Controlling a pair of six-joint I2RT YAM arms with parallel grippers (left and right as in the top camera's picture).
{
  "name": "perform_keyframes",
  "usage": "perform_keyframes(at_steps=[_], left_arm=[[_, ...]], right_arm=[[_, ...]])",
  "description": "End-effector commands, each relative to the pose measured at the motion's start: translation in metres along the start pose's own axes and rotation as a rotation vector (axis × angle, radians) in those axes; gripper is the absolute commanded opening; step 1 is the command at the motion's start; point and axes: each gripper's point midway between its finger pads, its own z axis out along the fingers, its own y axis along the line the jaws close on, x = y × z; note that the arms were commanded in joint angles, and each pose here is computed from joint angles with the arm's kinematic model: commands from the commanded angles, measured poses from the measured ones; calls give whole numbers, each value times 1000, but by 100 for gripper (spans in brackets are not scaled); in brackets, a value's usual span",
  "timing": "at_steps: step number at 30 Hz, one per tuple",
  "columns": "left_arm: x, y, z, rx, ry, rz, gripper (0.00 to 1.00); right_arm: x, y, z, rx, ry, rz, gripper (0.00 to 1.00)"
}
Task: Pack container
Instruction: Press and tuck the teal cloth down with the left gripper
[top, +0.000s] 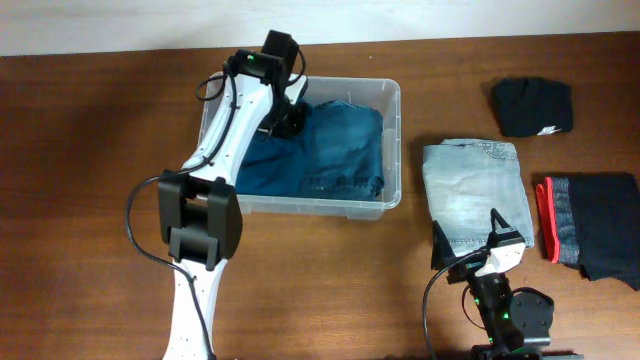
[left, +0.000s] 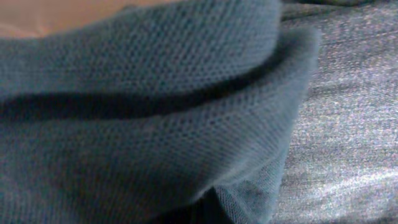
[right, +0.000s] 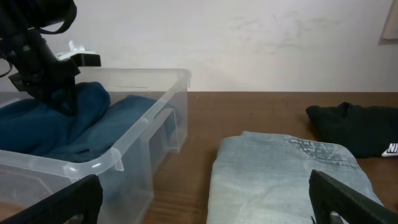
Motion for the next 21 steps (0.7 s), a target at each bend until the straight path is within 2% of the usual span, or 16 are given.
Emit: perform_keyframes(at_steps=[1,8,12,14,18,21], left_arm=[[-2,13,-12,-28,-11,5,1],[6,7,-66,-27,-21,5,1],[40,5,-90,-30,84,-19,1],[52,5,-93,-30,132,-23,0],[55,-11,-90,53,148,1,1],[60,-14,-85,60,172,5,0]], right_arm=[[2,-4,0,17,2,2,98],[2,-4,0,17,2,2,98],[2,-4,0,17,2,2,98],[2,-4,0,17,2,2,99],[2,-4,0,17,2,2,98],[2,-4,0,17,2,2,98]])
